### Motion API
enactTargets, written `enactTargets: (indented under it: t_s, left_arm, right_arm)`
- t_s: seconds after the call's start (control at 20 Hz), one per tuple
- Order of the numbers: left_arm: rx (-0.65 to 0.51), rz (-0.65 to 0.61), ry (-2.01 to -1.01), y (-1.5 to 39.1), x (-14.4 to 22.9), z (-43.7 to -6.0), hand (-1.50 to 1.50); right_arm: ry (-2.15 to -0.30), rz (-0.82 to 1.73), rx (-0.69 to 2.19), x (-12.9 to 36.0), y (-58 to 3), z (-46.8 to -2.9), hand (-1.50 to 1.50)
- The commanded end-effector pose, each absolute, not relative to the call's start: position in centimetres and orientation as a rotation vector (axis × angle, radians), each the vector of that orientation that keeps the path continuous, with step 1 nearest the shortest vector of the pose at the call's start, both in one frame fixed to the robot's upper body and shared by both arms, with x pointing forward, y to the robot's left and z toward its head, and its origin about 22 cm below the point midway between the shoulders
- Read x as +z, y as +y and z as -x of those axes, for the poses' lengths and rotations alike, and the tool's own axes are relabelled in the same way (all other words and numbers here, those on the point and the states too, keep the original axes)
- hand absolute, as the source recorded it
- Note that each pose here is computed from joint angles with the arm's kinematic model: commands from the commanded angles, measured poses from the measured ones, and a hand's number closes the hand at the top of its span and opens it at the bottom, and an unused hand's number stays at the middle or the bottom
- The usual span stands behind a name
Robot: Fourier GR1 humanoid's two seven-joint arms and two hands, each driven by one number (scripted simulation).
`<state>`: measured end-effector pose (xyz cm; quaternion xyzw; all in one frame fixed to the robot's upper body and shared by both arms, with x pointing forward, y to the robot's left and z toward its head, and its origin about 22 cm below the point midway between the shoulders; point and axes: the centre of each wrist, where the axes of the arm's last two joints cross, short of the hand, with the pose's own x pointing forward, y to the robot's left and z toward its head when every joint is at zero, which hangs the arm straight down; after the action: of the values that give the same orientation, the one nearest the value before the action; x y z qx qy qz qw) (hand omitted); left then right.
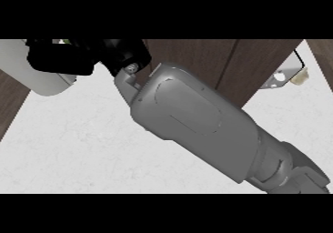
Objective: Pick up the wine, place it into the cabinet and close the cabinet
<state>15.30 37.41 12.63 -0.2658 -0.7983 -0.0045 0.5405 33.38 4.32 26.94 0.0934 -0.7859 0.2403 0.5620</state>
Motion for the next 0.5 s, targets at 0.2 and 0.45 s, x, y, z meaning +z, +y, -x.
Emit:
enactTargets:
  t_s: [0.2,0.45]
  left_arm:
    - [-0.002,0.628,-1.908,37.4,13.0,-15.1,1.50]
    - [0.011,0.607,-1.928,37.2,13.8,-15.9,1.50]
  right_arm:
    - [-1.775,-0.035,0.504,22.0,-0.8,-39.7,1.50]
    - [-1.805,-0.021,0.524,21.1,-2.4,-40.2,1.50]
